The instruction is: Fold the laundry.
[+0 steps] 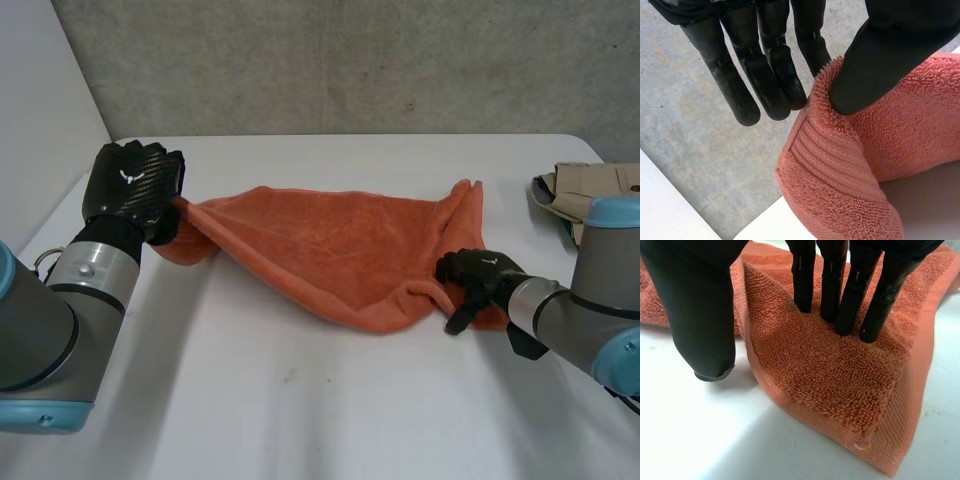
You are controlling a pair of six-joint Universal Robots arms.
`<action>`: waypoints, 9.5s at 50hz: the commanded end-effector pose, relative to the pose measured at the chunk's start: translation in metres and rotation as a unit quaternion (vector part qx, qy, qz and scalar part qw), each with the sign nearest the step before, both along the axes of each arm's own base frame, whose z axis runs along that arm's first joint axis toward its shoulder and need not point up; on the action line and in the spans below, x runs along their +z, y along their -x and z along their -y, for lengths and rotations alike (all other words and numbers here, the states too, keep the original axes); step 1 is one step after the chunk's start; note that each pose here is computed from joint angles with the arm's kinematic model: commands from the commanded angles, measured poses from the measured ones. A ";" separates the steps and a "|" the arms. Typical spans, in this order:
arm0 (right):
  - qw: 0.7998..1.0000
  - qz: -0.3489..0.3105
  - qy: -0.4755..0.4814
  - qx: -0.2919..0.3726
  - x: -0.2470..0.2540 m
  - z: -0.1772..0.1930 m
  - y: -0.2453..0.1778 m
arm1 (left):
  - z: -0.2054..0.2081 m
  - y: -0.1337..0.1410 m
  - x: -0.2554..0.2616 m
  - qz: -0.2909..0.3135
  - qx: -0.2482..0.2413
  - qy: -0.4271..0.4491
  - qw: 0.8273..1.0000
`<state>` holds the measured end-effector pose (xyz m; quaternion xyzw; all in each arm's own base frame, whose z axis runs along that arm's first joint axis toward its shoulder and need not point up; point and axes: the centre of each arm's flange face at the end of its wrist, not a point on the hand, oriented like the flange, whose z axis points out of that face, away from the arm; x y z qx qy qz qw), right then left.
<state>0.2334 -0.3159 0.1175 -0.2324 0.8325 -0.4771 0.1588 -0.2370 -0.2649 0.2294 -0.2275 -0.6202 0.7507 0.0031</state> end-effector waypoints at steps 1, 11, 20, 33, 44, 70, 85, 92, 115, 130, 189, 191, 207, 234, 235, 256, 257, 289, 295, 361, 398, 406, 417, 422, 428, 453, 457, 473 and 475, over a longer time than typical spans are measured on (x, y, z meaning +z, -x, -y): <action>1.000 0.005 0.005 -0.001 0.001 0.001 -0.011 | 0.000 0.000 0.000 0.000 0.001 0.000 1.000; 1.000 0.004 0.018 -0.012 0.000 0.012 -0.017 | -0.001 0.000 -0.001 0.001 0.001 -0.003 1.000; 0.998 0.004 0.052 -0.021 0.021 0.023 -0.013 | -0.003 -0.001 0.003 0.001 0.000 -0.001 1.000; 0.957 -0.235 0.163 0.055 0.127 -0.010 0.058 | -0.026 -0.025 0.048 0.006 0.009 -0.001 1.000; 0.935 -0.288 0.198 0.065 0.181 -0.047 0.067 | -0.044 -0.049 0.080 0.020 0.004 -0.014 1.000; 0.926 -0.277 0.255 0.026 0.115 0.093 0.002 | 0.127 -0.001 -0.020 0.075 0.007 -0.070 0.995; 0.774 -0.114 0.615 -0.096 0.301 0.089 -0.030 | 0.129 0.010 0.184 -0.082 0.021 0.338 0.937; 0.806 -0.124 0.575 -0.070 0.271 0.086 -0.035 | 0.135 -0.001 0.143 -0.090 0.014 0.266 0.960; 0.941 -0.223 0.236 0.093 0.036 0.039 -0.023 | 0.071 -0.020 -0.084 0.080 0.004 -0.078 0.994; 0.923 -0.338 0.034 0.182 0.091 -0.069 0.045 | -0.066 -0.050 -0.039 0.266 -0.037 -0.251 0.930; 0.996 -0.047 0.049 0.063 0.010 -0.035 0.002 | 0.023 -0.024 0.005 0.115 -0.008 -0.161 0.980; 0.996 -0.049 0.049 0.062 0.008 -0.033 0.002 | 0.023 -0.024 0.004 0.115 -0.006 -0.163 0.980; 0.993 -0.064 0.081 0.047 0.008 -0.012 0.003 | 0.031 -0.036 -0.003 0.114 0.027 -0.168 0.979; 0.982 -0.131 0.132 0.023 0.016 0.029 0.040 | 0.032 -0.045 -0.009 0.115 0.039 -0.181 0.976; 0.981 -0.137 0.132 0.025 0.016 0.029 0.042 | 0.030 -0.045 -0.011 0.115 0.039 -0.184 0.975; 0.973 -0.198 0.091 0.072 0.061 0.003 0.083 | -0.006 -0.046 -0.008 0.117 0.026 -0.188 0.975; 0.974 -0.195 0.090 0.069 0.059 0.004 0.082 | -0.006 -0.046 -0.010 0.117 0.026 -0.190 0.974; 0.986 -0.165 0.031 0.008 0.027 0.014 0.087 | 0.023 -0.046 -0.028 0.117 0.037 -0.185 0.975; 0.987 -0.159 0.024 0.017 0.023 0.007 0.083 | 0.025 -0.046 -0.029 0.117 0.038 -0.187 0.975; 0.947 -0.278 -0.073 0.141 0.110 -0.043 0.134 | -0.064 -0.048 -0.017 0.155 -0.006 -0.294 0.943; 0.953 -0.251 0.156 0.059 0.097 0.059 0.055 | 0.055 -0.011 -0.006 0.192 0.039 -0.098 0.976; 0.949 -0.255 0.178 0.050 0.088 0.075 0.047 | 0.080 -0.001 -0.028 0.191 0.039 -0.079 0.978; 0.934 -0.274 0.231 0.014 0.063 0.111 0.032 | 0.128 0.012 -0.057 0.180 0.049 -0.022 0.982; 0.928 -0.278 0.250 0.000 0.050 0.125 0.023 | 0.140 0.020 -0.069 0.180 0.048 -0.001 0.983; 0.919 -0.277 0.277 -0.040 0.069 0.125 0.013 | 0.125 0.043 -0.065 0.170 0.021 0.016 0.985; 0.982 -0.149 0.109 -0.027 0.038 0.023 0.080 | 0.017 0.008 -0.049 0.083 0.003 -0.084 0.993; 0.981 -0.150 0.121 -0.032 0.026 0.029 0.084 | 0.018 0.008 -0.052 0.084 0.004 -0.087 0.993; 0.967 -0.194 0.162 -0.022 -0.002 0.052 0.088 | 0.017 0.008 -0.056 0.082 0.003 -0.088 0.993; 0.966 -0.201 0.163 -0.025 0.000 0.053 0.092 | 0.017 0.008 -0.056 0.083 0.003 -0.089 0.993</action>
